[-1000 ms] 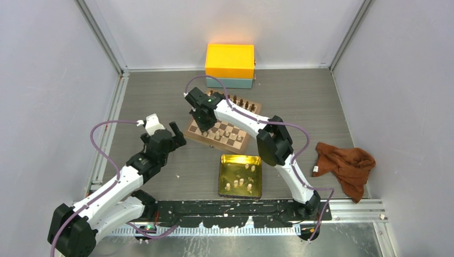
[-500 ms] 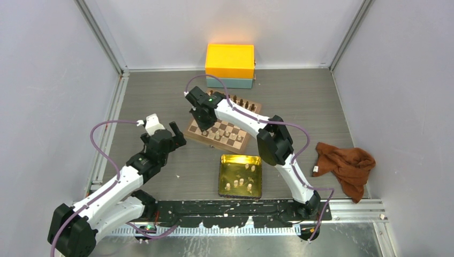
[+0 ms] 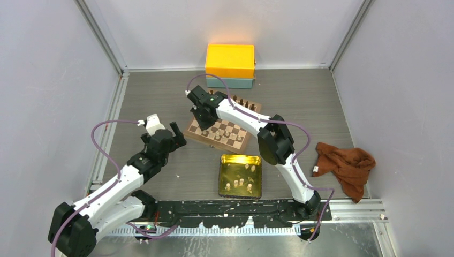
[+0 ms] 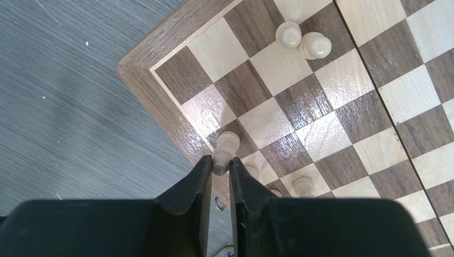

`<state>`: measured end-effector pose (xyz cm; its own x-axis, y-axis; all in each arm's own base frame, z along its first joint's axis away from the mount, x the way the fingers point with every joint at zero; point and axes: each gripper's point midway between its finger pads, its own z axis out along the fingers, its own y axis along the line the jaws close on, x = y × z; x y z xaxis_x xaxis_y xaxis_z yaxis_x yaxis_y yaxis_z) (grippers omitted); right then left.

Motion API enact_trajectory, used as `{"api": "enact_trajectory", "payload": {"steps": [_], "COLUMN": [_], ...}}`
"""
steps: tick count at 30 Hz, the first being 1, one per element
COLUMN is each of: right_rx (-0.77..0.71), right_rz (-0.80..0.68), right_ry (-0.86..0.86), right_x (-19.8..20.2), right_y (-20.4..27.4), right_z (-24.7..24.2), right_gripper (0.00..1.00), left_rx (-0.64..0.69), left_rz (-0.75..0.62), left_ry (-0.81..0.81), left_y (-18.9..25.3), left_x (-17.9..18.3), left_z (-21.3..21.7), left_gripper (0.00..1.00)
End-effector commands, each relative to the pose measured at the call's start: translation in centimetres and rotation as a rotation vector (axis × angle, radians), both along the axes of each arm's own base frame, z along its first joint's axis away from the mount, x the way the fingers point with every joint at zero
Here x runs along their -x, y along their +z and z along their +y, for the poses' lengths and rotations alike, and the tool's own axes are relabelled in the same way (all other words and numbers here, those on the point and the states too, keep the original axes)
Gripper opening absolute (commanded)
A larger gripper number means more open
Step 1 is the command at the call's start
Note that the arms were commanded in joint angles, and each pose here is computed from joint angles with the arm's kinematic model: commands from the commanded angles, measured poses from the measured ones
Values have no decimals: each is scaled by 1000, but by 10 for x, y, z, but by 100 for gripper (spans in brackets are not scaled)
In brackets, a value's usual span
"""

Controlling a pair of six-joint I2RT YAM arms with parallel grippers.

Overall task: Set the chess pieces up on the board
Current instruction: Place the chess piece on the chessboard.

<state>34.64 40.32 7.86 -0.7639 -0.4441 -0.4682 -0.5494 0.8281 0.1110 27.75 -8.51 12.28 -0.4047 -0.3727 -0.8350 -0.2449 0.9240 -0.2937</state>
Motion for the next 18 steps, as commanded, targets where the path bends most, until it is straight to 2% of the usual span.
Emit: {"api": "enact_trajectory", "payload": {"steps": [1,8,18], "right_rx": [-21,-19,-25], "right_rz": [-25,-24,-35], "right_ry": [18,20,25], "right_x": [-2,0,-1], "right_y": [14,14,20], "right_z": [-2,-3,-4], "right_gripper": [23,28,30], "left_rx": [-4,-4,-2], "left_rz": [-49,-47,-48], "left_ry": [18,17,16], "left_y": [10,10,11], "left_x": [-7,-7,-6], "left_z": [1,1,1], "left_gripper": [98,98,98]}}
